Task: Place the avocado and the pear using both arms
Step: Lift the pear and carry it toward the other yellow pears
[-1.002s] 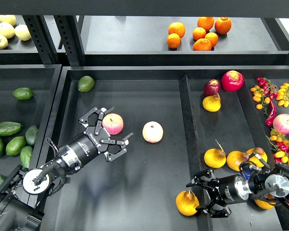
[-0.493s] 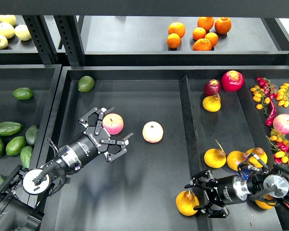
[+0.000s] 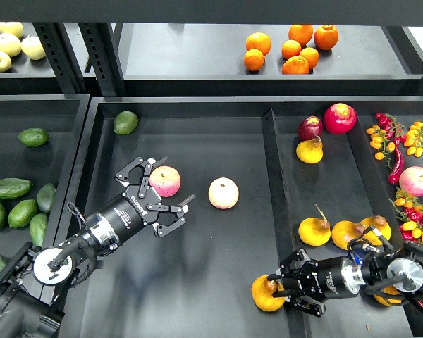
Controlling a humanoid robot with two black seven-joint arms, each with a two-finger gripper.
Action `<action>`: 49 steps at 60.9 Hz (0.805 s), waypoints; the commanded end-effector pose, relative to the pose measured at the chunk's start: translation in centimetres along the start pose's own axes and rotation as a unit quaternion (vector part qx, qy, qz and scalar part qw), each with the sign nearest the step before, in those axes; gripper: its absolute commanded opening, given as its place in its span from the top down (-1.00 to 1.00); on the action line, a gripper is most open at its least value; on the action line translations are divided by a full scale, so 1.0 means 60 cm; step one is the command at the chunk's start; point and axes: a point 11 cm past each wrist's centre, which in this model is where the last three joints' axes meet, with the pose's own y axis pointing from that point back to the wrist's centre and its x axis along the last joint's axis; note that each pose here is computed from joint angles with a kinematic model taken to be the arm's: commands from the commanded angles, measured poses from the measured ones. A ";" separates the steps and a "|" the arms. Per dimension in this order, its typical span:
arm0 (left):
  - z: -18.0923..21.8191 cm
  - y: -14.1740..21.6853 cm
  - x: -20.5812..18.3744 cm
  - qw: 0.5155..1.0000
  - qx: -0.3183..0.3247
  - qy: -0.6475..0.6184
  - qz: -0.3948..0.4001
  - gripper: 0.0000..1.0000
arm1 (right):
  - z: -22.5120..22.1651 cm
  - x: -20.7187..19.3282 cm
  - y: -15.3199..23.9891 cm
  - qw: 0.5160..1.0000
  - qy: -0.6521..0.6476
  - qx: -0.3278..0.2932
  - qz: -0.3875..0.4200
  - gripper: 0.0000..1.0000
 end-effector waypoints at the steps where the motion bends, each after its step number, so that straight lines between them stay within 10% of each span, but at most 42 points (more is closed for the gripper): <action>1: 0.001 0.000 -0.001 1.000 0.000 0.000 -0.001 -0.97 | -0.006 -0.002 0.003 1.000 0.003 0.004 -0.002 0.72; 49: 0.000 0.000 0.000 1.000 0.000 0.000 0.000 -0.97 | -0.085 -0.022 0.052 0.992 -0.046 0.109 -0.049 0.93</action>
